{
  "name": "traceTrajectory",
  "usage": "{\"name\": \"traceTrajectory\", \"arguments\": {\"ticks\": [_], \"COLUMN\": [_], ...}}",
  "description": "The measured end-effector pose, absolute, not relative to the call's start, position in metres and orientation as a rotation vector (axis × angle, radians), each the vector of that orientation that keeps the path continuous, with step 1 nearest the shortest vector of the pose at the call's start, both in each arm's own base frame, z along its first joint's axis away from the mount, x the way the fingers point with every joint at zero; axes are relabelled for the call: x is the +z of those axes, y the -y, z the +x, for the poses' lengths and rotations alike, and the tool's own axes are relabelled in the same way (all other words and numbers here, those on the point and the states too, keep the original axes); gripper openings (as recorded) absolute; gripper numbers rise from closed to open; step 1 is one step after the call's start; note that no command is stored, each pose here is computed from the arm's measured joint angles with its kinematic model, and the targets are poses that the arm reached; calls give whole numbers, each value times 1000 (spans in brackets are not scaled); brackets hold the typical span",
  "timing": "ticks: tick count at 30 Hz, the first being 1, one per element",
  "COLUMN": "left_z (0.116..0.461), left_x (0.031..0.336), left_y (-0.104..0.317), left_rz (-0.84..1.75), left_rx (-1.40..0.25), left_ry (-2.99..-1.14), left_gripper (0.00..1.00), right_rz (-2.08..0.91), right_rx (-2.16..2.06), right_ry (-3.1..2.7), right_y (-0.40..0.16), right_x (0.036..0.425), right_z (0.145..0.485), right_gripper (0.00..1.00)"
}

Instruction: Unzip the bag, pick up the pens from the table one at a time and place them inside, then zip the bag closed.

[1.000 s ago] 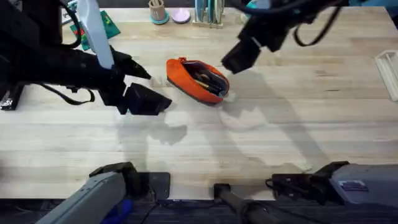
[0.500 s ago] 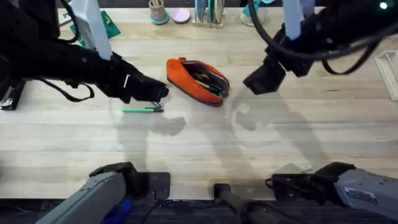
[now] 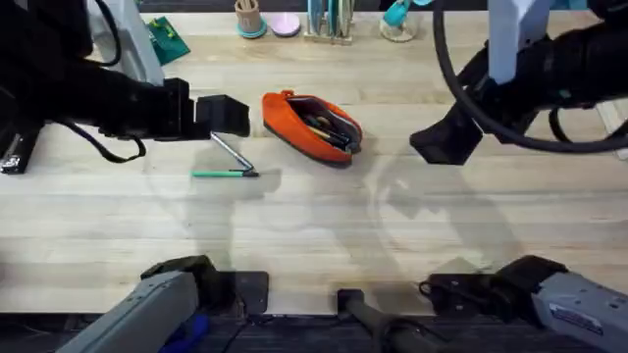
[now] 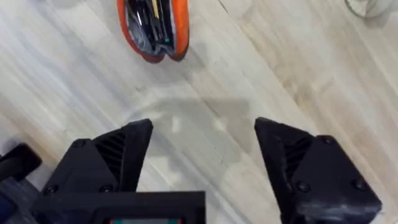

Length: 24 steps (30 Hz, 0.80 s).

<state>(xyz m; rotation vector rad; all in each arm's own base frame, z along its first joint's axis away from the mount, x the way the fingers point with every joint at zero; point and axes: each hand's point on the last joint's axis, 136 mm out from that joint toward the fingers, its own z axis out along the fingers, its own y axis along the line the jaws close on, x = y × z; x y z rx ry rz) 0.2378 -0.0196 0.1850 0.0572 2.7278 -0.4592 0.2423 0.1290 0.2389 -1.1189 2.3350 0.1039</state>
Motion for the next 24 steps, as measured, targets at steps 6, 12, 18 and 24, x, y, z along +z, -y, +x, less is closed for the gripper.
{"name": "traceTrajectory", "arguments": {"ticks": [6,12,18,24], "left_z": [234,237,235,231], "left_x": [182,182,182,178], "left_y": [15,13,12,10], "left_rz": [-86,-305,-557,-735], "left_rx": [-443,-468,-508,-506], "left_ry": [-2765,-2760,-2751,-2756], "left_gripper": [996,994,995,995], "right_rz": [-1080,-1027,-973,-994], "right_rx": [107,120,140,155], "right_ry": [-2365,-2361,-2327,-2303], "right_y": [-124,-118,-115,-120], "right_x": [234,238,251,254], "right_z": [234,222,212,206], "right_gripper": [996,996,996,996]}}
